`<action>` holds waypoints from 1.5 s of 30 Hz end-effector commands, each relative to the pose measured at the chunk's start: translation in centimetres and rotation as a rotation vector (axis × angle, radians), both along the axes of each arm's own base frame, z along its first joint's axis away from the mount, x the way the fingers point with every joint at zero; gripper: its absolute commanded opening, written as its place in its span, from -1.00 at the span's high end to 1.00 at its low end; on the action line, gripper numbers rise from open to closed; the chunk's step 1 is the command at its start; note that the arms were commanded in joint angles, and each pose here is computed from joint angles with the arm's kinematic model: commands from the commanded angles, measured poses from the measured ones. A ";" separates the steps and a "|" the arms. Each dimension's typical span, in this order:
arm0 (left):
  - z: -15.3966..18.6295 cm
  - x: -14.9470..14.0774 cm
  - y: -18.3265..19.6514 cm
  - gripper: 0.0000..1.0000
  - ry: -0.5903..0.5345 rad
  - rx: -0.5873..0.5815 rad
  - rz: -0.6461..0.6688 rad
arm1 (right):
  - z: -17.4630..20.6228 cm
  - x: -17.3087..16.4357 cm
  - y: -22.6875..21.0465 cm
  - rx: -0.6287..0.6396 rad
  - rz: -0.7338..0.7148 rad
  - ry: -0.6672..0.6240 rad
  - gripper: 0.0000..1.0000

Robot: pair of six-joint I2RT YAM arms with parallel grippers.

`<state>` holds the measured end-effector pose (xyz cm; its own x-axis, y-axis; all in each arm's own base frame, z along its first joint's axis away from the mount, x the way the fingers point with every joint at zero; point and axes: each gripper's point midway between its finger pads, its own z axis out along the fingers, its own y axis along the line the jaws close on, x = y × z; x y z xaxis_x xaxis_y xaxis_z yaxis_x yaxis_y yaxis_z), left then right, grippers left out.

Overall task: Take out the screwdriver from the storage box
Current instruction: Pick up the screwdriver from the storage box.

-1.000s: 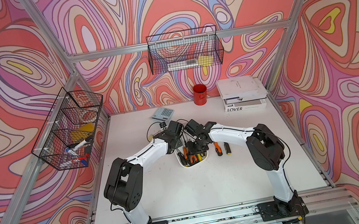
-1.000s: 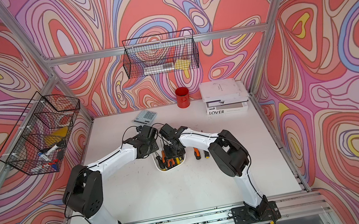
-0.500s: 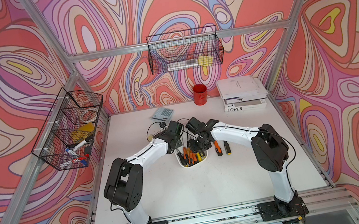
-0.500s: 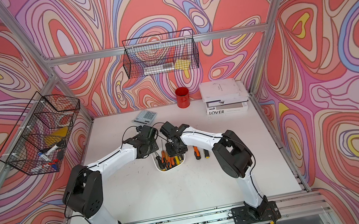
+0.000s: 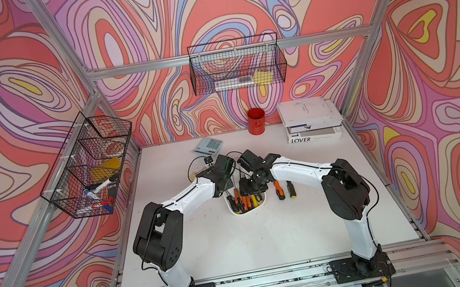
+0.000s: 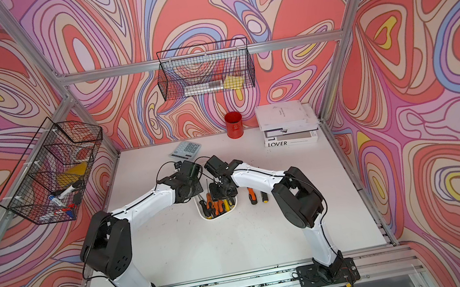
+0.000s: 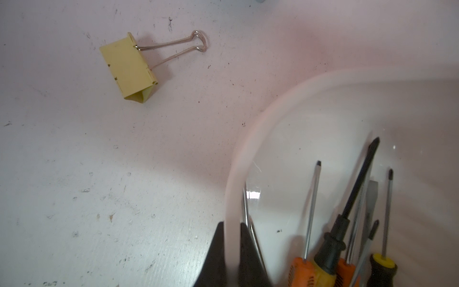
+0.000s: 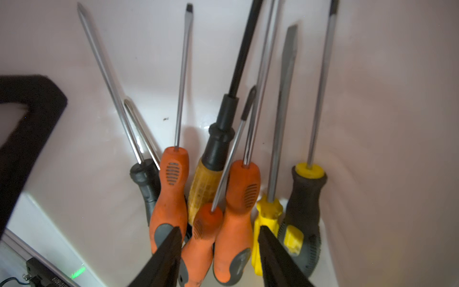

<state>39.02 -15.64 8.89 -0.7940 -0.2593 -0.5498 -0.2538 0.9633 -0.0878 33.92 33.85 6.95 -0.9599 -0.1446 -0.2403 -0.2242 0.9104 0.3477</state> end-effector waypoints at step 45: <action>0.1 -0.3 1.0 1.00 0.000 0.054 0.010 | -3.7 -2.4 -2.1 -0.196 -0.039 0.078 1.00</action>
<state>38.51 -15.15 8.46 -0.8074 -0.2563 -0.5315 -0.2610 0.9629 -0.0677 33.27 34.65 5.76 -0.9748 -0.0987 -0.2002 -0.1592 0.9361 0.3137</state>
